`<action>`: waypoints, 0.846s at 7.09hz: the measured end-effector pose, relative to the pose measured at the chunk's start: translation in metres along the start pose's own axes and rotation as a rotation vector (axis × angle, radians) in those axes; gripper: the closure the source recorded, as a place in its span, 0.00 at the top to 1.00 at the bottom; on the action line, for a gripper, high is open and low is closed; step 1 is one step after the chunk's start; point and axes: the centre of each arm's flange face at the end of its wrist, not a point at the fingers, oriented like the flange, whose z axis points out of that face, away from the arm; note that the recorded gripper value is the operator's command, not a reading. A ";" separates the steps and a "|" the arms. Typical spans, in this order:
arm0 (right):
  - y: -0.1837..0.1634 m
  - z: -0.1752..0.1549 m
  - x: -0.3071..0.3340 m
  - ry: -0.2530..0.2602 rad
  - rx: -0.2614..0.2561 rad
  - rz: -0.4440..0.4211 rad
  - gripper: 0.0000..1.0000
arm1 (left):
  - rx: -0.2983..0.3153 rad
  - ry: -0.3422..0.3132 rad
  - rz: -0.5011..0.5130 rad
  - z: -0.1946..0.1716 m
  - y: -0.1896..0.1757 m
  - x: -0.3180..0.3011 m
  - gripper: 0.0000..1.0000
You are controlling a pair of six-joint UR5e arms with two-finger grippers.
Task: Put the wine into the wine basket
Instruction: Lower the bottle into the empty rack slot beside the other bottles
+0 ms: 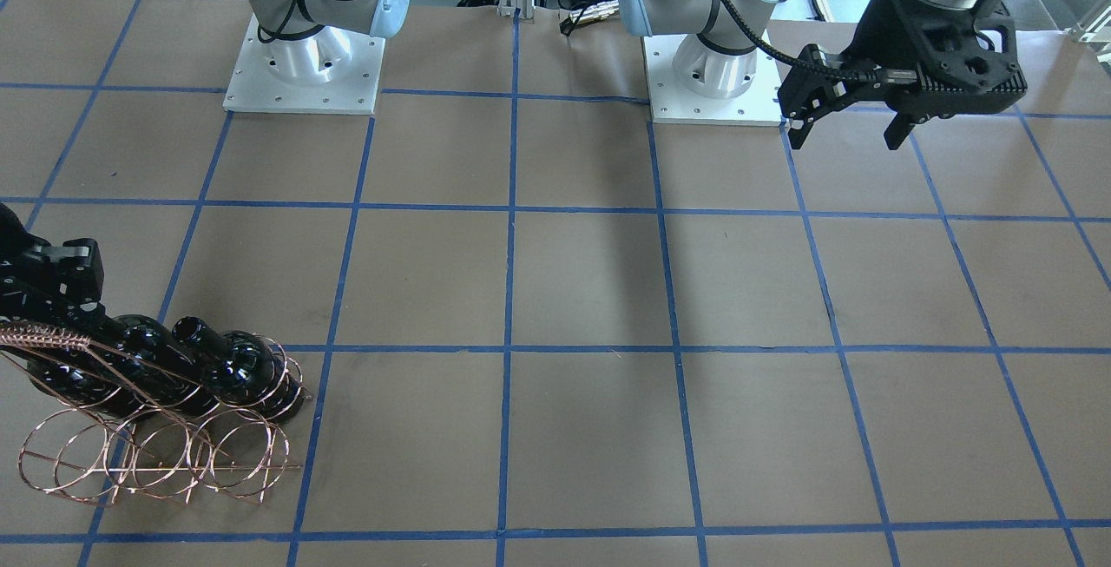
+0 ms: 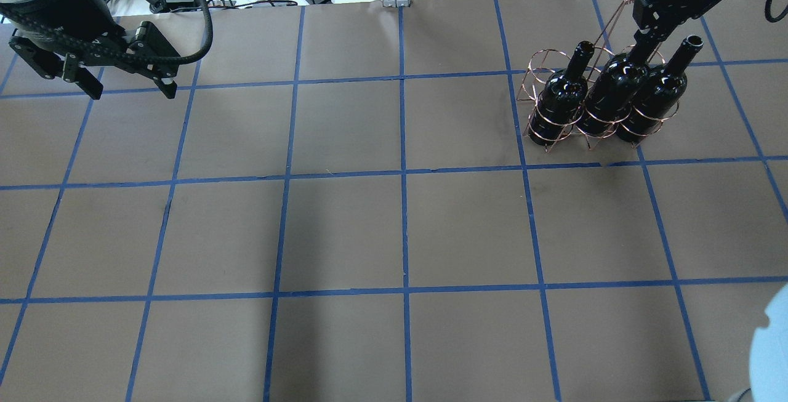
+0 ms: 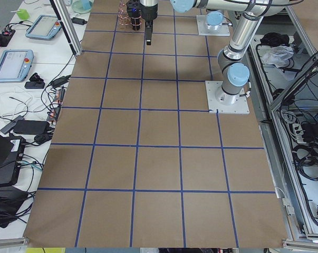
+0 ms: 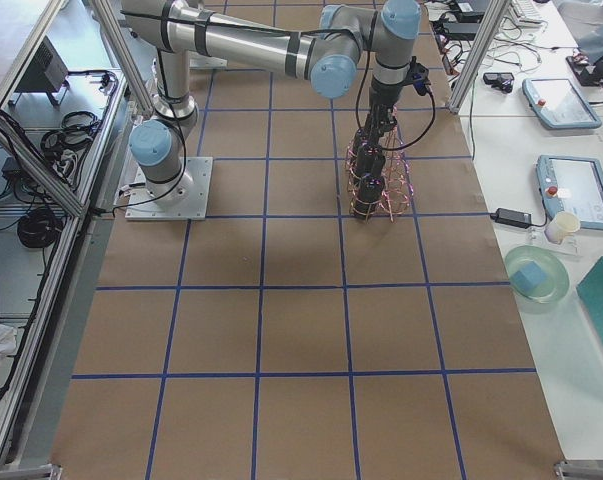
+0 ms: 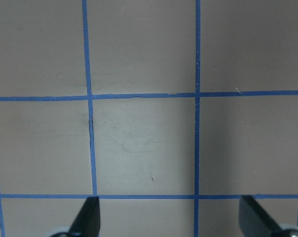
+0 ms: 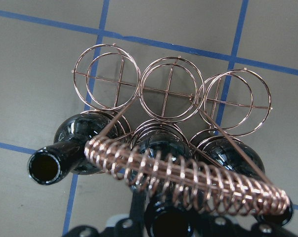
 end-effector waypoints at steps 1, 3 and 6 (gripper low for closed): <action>0.001 -0.001 0.000 0.000 0.002 0.000 0.86 | 0.000 0.000 0.000 0.000 0.000 0.000 1.00; 0.006 -0.017 -0.008 0.007 0.024 0.000 0.90 | 0.000 0.000 0.000 0.000 0.000 0.000 1.00; 0.042 -0.085 -0.069 0.026 0.063 0.014 0.89 | 0.001 0.000 0.002 -0.001 0.000 0.001 1.00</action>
